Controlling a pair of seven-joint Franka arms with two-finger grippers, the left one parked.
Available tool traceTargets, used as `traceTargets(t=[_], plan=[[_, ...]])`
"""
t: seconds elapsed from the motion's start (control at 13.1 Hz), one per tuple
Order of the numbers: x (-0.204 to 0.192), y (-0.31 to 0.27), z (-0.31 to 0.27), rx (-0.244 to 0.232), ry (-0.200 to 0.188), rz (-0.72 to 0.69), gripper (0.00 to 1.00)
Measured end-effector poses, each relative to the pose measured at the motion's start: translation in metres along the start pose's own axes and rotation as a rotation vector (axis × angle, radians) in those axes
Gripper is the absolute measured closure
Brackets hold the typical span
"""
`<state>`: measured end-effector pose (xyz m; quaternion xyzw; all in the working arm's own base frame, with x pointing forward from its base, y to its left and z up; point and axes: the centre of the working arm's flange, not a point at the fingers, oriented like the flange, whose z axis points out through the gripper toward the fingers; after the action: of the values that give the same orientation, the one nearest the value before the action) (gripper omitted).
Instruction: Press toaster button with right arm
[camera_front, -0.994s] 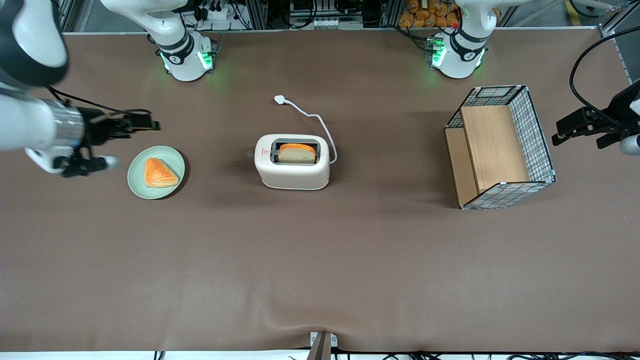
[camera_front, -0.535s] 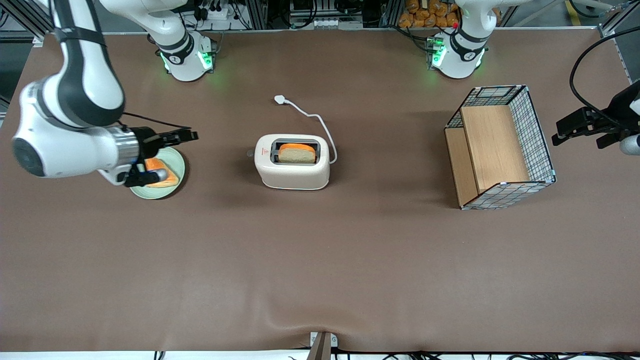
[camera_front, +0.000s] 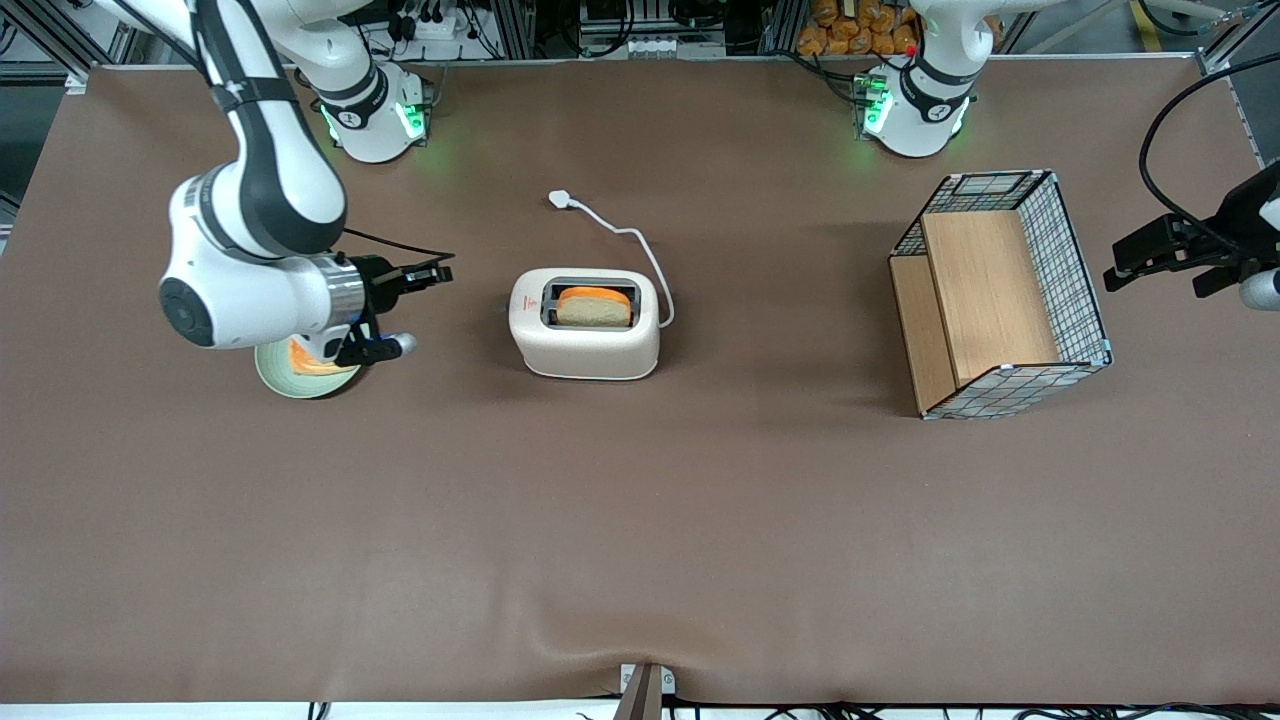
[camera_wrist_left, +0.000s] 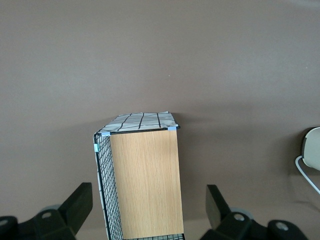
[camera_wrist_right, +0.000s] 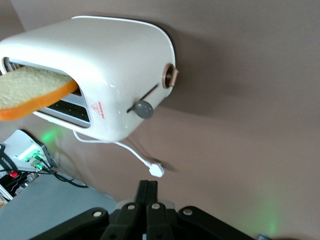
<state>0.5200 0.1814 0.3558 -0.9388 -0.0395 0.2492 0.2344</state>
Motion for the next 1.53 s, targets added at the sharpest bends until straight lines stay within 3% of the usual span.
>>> traceTargets(t=[0.46, 0.76, 1.53], plan=[[0.007, -0.005, 0.016, 0.018, 0.048, 0.009, 0.99], [0.013, -0.008, 0.017, 0.031, 0.106, 0.012, 0.99], [0.020, 0.011, 0.063, 0.149, 0.113, 0.051, 0.99]])
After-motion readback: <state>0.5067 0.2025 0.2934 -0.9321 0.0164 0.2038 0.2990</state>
